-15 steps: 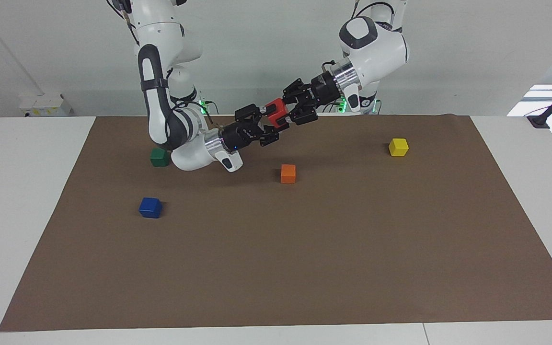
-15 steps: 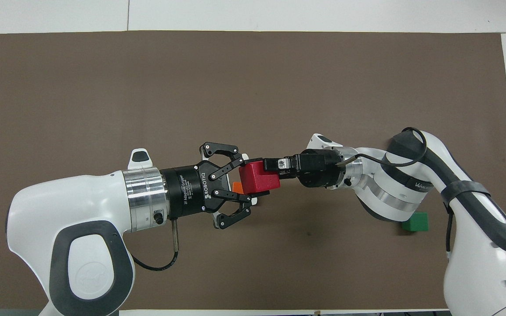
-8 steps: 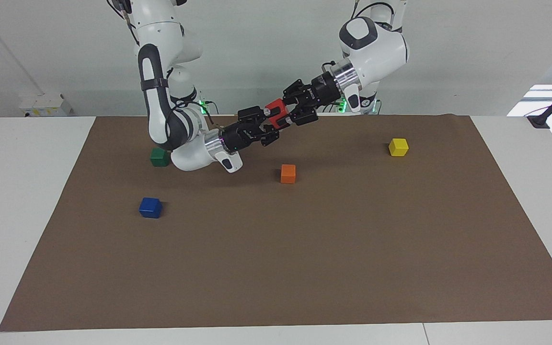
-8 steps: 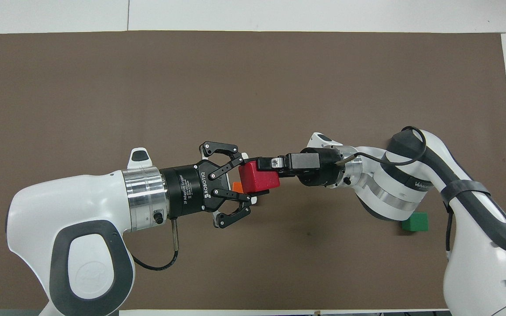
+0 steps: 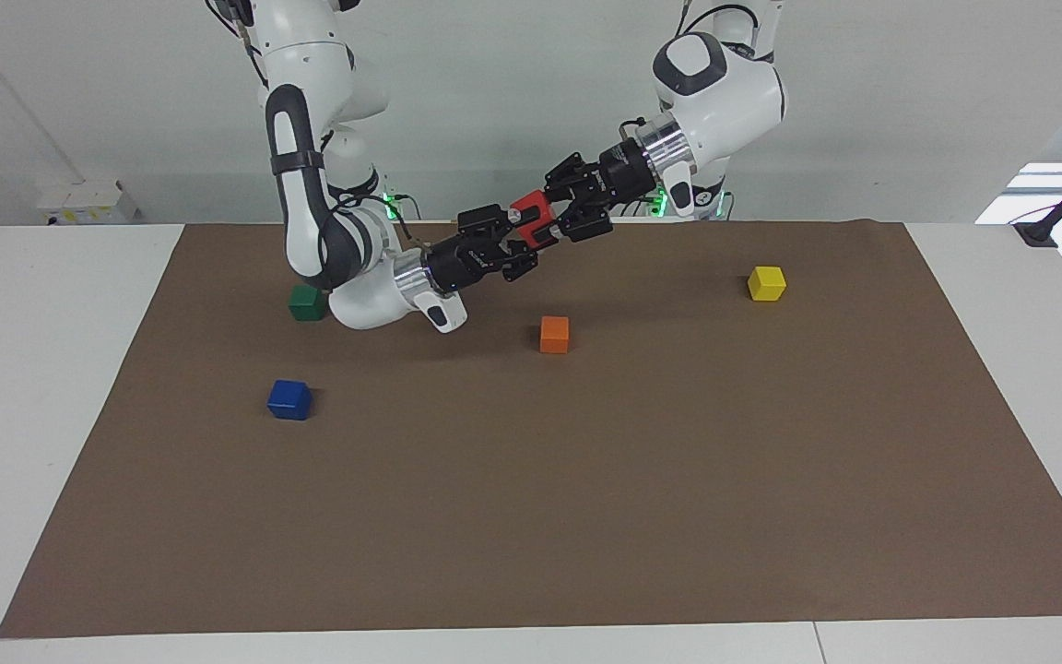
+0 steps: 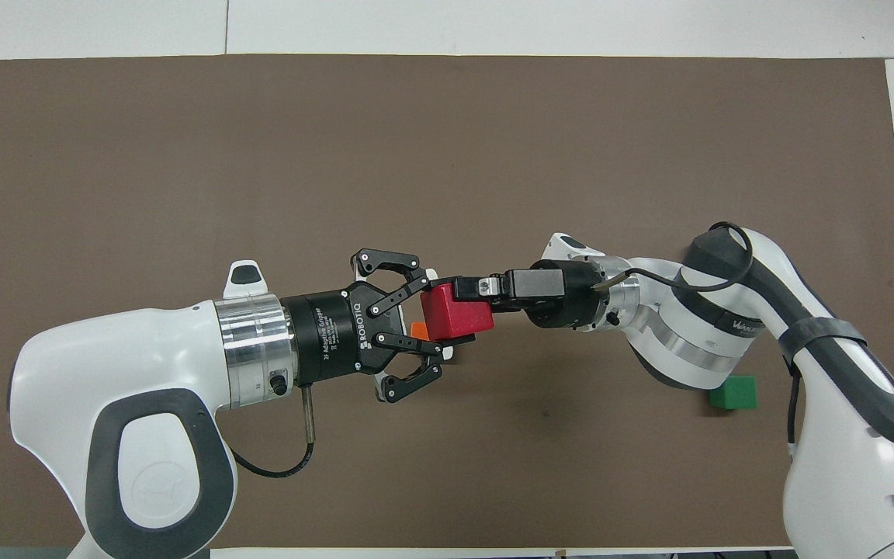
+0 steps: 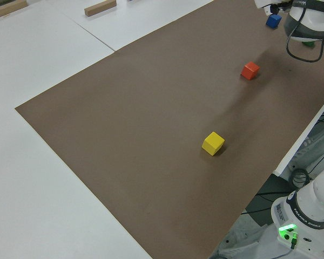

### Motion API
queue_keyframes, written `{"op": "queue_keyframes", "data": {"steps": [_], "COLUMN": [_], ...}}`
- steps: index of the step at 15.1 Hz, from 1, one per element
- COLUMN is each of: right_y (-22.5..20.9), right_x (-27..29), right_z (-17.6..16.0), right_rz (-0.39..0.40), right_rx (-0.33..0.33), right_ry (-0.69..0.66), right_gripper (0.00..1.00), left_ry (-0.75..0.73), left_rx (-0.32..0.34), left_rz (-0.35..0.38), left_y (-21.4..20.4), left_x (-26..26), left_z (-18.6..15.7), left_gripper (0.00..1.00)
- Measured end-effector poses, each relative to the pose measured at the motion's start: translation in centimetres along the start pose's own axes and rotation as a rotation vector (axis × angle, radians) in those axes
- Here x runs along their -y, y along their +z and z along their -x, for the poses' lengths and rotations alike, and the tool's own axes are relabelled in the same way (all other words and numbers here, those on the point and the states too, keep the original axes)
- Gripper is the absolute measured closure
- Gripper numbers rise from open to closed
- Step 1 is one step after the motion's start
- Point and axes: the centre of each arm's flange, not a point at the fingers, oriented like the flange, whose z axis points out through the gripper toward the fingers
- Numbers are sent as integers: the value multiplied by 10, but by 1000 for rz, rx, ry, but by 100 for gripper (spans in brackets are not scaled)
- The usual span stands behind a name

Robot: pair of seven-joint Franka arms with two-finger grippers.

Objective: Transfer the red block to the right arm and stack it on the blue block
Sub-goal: 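Open the left gripper and pull back while the right gripper holds, then carry the red cube with the right gripper over the blue cube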

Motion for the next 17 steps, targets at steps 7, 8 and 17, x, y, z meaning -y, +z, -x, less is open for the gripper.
{"op": "queue_keyframes", "data": {"steps": [7,8,17], "right_y": [-3,-3,-35], "right_x": [-1,0,29], "right_z": [-6,-6,-20], "right_rz": [33,32,369], "right_rx": [-30,-30,-1], "right_ry": [-8,-9,-37], "right_gripper": [45,45,45], "left_ry": [-26,-28,61], "left_rx": [9,12,-21], "left_rz": [17,13,-67], "left_y": [-18,-24,-109], "left_x": [-17,-21,-58], "left_z": [-10,-14,-90], "left_gripper": [0,0,0]}}
